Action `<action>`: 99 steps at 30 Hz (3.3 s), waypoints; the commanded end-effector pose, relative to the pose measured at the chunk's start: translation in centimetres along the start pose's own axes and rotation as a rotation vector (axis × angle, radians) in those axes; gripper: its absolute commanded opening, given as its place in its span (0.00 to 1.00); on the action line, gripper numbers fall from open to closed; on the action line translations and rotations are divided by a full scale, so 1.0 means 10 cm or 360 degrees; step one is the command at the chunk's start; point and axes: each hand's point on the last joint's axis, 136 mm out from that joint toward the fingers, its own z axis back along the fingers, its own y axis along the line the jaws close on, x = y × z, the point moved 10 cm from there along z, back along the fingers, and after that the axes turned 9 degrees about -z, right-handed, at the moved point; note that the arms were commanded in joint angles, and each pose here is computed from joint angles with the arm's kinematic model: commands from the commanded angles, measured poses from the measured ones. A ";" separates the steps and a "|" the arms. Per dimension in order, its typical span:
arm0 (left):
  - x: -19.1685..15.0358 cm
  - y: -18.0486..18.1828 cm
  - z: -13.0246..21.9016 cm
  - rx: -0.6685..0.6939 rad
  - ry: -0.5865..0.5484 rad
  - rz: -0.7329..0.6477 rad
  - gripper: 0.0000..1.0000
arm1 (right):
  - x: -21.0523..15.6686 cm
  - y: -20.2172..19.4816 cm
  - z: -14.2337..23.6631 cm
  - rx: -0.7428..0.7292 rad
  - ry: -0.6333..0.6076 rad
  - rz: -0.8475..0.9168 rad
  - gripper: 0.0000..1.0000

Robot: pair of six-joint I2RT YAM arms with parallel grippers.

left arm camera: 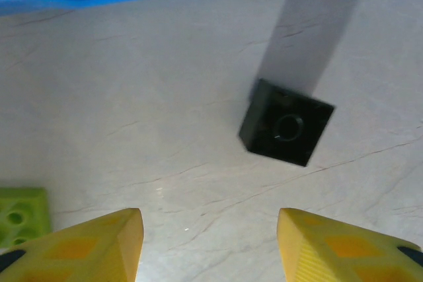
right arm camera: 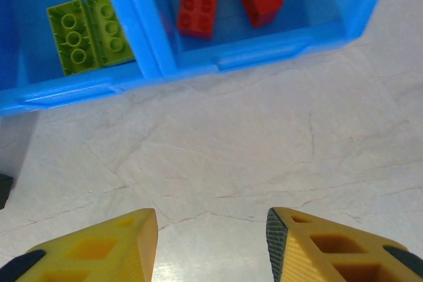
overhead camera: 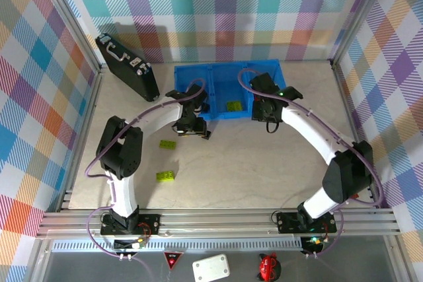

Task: Sort the legos into containers by color
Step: Pick up the lego from the center of the table, then place the lego at the center of the table.

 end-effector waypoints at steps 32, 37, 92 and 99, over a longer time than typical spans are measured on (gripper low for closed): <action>0.34 -0.38 -0.50 0.0134 0.0154 -0.0206 0.48 | -0.17 -0.66 0.30 -0.0084 -0.0071 -0.0179 0.49; 0.33 -0.38 -0.48 0.0126 0.0147 -0.0202 0.43 | -0.17 -0.66 0.30 -0.0075 -0.0067 -0.0180 0.49; 1.22 0.41 0.31 0.0271 -0.0372 0.0130 0.36 | -0.12 -0.67 0.49 -0.0029 -0.0112 -0.0176 0.48; 1.36 0.52 0.08 0.0312 -0.0378 0.0164 0.36 | -0.12 -0.66 0.49 -0.0026 -0.0107 -0.0178 0.48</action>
